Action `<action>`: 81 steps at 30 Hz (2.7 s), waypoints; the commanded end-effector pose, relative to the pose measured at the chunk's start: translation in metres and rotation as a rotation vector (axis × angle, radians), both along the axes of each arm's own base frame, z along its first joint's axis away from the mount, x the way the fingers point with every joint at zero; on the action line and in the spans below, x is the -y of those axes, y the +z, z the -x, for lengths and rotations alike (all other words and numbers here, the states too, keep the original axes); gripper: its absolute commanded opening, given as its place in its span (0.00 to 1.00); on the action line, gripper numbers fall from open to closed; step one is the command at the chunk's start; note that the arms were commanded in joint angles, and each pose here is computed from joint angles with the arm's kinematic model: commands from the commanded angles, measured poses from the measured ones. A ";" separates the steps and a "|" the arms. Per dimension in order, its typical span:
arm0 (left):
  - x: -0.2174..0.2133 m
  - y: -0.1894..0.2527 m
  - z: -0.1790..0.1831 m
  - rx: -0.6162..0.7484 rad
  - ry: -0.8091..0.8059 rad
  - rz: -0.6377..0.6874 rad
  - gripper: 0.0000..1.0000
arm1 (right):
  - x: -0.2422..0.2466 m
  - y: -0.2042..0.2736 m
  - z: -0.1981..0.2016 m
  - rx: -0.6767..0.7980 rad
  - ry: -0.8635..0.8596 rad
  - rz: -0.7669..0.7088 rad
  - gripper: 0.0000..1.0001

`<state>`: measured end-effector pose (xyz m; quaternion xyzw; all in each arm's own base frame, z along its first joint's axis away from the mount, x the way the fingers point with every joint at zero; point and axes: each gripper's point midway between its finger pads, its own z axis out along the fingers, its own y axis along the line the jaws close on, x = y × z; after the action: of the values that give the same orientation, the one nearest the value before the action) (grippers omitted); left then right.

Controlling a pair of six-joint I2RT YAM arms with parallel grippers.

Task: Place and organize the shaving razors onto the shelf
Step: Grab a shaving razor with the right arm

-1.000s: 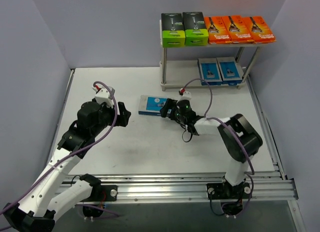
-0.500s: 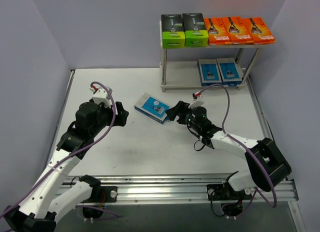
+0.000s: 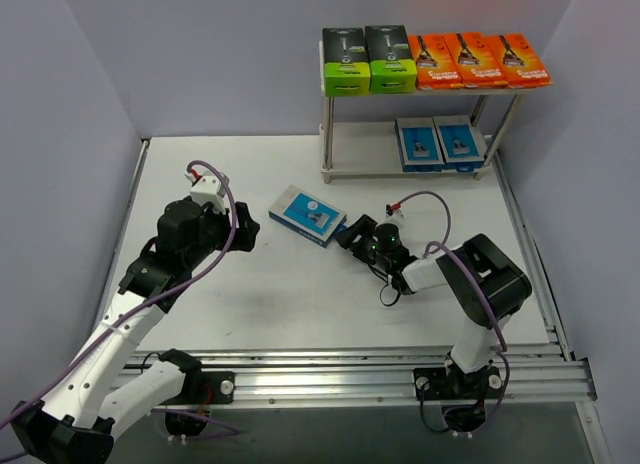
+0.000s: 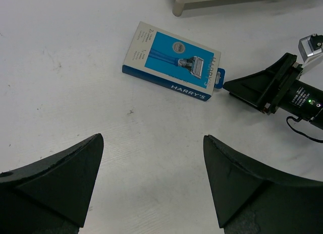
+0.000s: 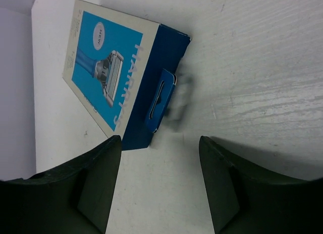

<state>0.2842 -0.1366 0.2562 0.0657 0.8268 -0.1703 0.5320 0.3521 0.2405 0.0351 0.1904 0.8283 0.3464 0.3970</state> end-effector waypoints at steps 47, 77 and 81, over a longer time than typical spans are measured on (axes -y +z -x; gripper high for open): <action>0.009 0.011 -0.005 0.016 -0.031 0.033 0.89 | -0.004 -0.022 -0.031 -0.035 -0.167 -0.391 0.00; 0.009 0.010 -0.004 0.014 -0.025 0.027 0.89 | 0.029 0.059 -0.012 0.078 -0.219 -0.440 0.00; 0.011 0.010 -0.004 0.013 -0.032 0.028 0.89 | 0.034 0.067 -0.011 0.088 -0.230 -0.443 0.00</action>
<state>0.2855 -0.1439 0.2471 0.0744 0.8348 -0.1787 0.5155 0.3561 0.2165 0.0776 0.3505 0.7108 0.4742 0.3835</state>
